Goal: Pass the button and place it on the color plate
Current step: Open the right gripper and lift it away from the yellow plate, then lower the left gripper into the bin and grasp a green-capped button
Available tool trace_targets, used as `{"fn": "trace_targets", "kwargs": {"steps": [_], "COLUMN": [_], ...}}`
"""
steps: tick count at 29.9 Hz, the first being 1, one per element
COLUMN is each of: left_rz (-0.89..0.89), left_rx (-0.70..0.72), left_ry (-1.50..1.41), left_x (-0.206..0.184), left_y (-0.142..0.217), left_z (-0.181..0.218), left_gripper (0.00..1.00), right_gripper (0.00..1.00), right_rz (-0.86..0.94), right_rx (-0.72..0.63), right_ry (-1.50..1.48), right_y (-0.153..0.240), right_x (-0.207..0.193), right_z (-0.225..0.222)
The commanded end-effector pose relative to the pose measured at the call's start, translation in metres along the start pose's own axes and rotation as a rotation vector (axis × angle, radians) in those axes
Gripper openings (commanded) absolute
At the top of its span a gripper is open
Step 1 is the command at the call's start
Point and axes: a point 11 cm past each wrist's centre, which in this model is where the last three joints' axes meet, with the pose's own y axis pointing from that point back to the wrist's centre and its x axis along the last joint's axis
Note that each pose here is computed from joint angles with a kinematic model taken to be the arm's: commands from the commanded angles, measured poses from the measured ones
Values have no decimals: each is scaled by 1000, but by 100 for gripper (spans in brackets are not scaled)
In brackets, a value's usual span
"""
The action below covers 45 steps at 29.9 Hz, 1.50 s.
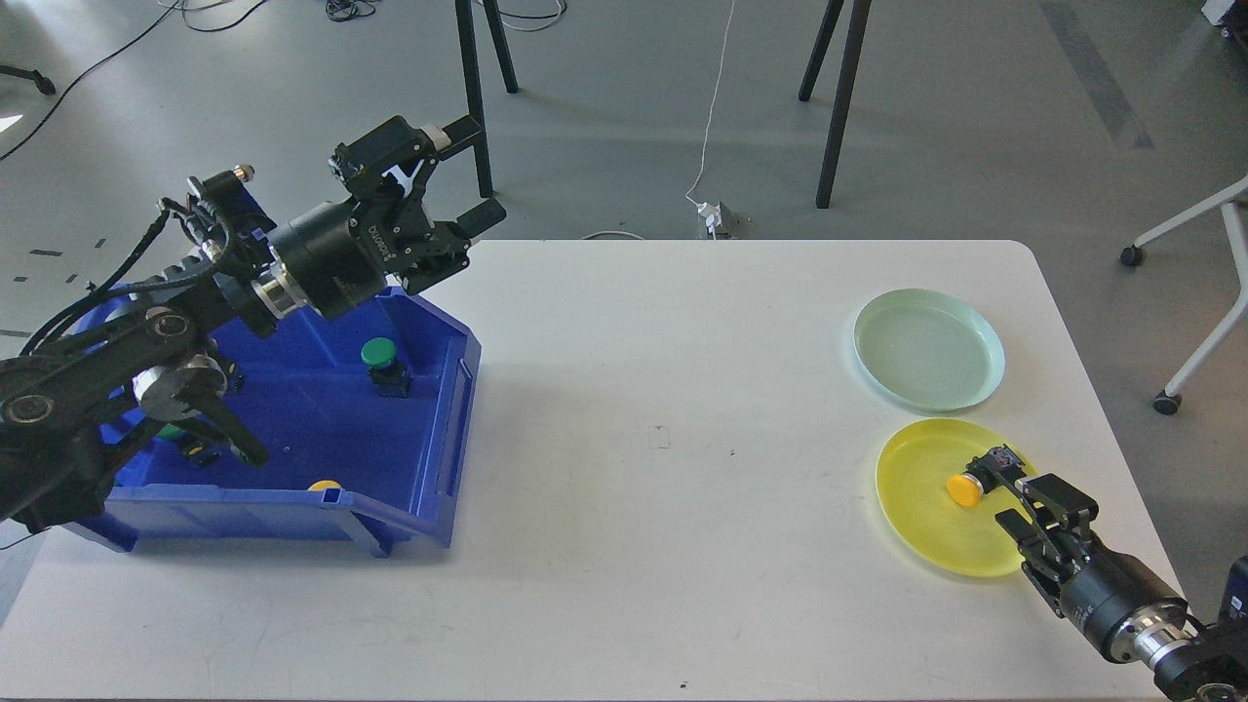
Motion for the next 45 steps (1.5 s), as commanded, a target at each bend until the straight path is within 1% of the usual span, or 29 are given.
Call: {"fn": "trace_targets", "kwargs": {"steps": [1,2,5,8,9,11,14,18,22,25,28,31,35,37,45], "left_rz": [25,37,76,131,139,154,112,42,-77,-181,-301,-367,-360,-379,-347], "left_rx": [-36,-52,-77,-50,-34,36,163,386,621,795,948,1028,1134,1160,1199], "left_ry": [30,39,28,-22,-47,-133,-327,-581,-831,-995,-1077,-1087,-1051,-1037,-990], "left_x": [4,7,21,42,47,59,64,71,74,79,78,76,89,91,102], "left_y": [-1,0,8,30,38,64,88,123,152,170,190,205,231,232,235], "left_z": [7,11,24,34,37,47,59,62,58,45,20,4,-13,-26,-50], "left_gripper": [97,98,99,99,99,99,99,99,99,99,99,99,98,98,98], "right_gripper": [94,96,96,96,96,96,96,96,96,96,96,96,96,96,96], "right_rz": [-13,-5,33,42,38,17,0,-4,-9,-13,-3,-1,-1,1,4], "right_rx": [123,180,325,414,436,492,524,522,498,484,465,459,457,449,435], "right_ry": [-38,-44,-83,-113,-116,-126,-162,-196,-198,-198,-203,-204,-203,-207,-212], "right_y": [-17,-25,-46,-65,-68,-74,-80,-87,-89,-89,-88,-88,-88,-87,-86], "right_x": [0,6,21,30,32,32,32,28,24,22,23,24,24,24,23], "right_z": [-42,-62,-115,-166,-180,-207,-225,-223,-213,-207,-198,-195,-194,-190,-183]}}
